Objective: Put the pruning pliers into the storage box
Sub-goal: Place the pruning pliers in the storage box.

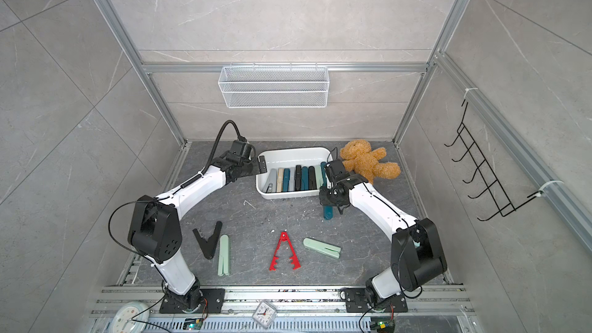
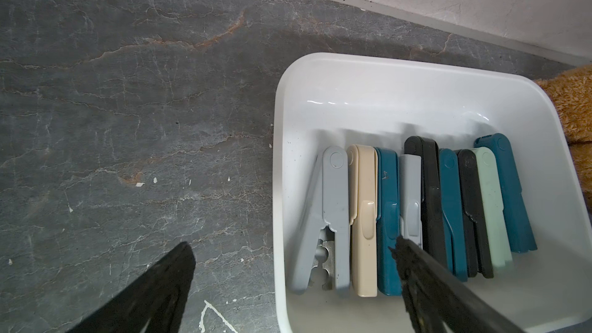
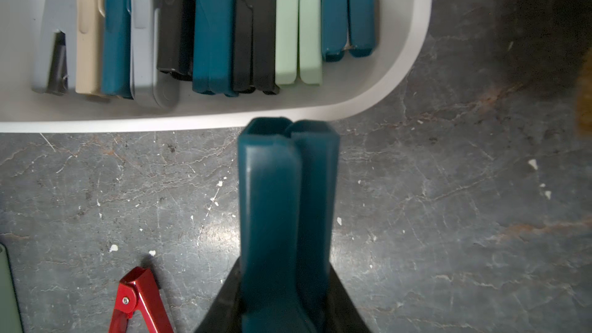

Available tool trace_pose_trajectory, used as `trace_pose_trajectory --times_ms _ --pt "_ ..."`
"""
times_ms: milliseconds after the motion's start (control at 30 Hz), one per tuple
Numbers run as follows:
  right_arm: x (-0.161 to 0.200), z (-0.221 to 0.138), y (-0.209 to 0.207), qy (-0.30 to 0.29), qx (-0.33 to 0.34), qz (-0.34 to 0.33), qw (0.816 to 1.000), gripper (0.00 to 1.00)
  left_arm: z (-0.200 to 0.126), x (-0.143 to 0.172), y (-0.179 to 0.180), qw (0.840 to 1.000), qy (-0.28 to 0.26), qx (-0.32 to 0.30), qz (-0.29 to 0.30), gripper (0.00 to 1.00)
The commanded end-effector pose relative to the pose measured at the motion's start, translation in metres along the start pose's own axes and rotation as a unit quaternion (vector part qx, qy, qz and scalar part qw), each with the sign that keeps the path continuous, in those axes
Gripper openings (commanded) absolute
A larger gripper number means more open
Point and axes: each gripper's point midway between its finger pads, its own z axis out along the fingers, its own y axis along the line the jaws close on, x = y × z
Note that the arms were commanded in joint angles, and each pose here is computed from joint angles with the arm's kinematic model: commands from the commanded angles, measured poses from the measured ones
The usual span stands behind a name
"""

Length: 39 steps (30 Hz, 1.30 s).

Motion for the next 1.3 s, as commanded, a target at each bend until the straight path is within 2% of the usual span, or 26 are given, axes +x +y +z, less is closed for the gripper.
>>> trace_pose_trajectory --times_ms 0,333,567,800,1033,1267 --pt "-0.023 -0.015 0.007 -0.035 -0.017 -0.011 0.999 0.21 -0.017 -0.014 0.002 1.000 -0.023 0.002 -0.012 1.00" --pt "-0.074 -0.006 0.000 -0.053 0.017 -0.025 0.998 0.21 -0.016 -0.012 0.005 1.000 -0.020 0.000 -0.010 1.00" --pt "-0.107 0.016 -0.016 -0.041 0.072 -0.042 0.996 0.21 -0.019 -0.012 0.012 1.000 -0.022 -0.008 -0.011 1.00" --pt "-0.132 0.046 -0.025 -0.023 0.098 -0.051 0.994 0.21 -0.020 -0.009 0.017 1.000 -0.020 -0.013 -0.014 1.00" --pt "-0.135 0.080 -0.042 0.035 0.149 -0.068 0.986 0.21 -0.024 -0.008 0.020 0.999 -0.022 -0.018 -0.015 1.00" --pt "-0.132 0.097 -0.050 0.059 0.169 -0.065 0.982 0.23 -0.023 -0.004 0.023 0.999 -0.019 -0.023 -0.016 1.00"
